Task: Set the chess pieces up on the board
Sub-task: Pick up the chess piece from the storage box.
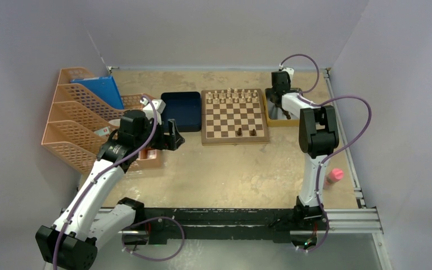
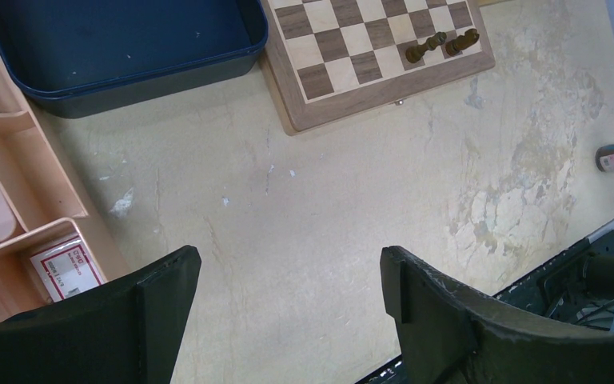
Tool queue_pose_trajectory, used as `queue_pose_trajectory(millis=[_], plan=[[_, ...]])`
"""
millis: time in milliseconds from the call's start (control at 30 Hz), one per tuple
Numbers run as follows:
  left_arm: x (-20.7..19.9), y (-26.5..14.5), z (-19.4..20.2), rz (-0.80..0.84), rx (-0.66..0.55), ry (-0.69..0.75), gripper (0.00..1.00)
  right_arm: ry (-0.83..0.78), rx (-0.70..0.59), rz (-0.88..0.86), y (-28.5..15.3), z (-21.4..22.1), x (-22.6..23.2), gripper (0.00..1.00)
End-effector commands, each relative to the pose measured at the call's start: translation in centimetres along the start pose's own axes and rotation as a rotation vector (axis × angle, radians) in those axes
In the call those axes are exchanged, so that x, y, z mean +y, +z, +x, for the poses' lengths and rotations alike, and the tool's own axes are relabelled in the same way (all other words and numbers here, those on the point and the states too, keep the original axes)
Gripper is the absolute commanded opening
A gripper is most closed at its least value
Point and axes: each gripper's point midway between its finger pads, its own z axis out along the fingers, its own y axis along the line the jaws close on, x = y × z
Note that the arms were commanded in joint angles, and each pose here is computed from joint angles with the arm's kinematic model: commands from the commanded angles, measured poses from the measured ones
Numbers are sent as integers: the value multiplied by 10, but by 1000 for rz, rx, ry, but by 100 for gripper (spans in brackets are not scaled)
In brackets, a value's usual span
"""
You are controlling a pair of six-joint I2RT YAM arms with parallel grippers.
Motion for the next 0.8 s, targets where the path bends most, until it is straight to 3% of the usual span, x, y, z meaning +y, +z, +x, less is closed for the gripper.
queue_pose_trajectory(millis=[0,400,767], plan=[[-6,-3,-9,22,-39,17,83,44,-90,-35,-20,-46,1,16],[-6,-6,-12,15,-54,21,83,119,-117,-119,-71,-76,4,15],[-7,-7,-12,21,-58,23,83,86,-79,-187,-132,-56,34,15]])
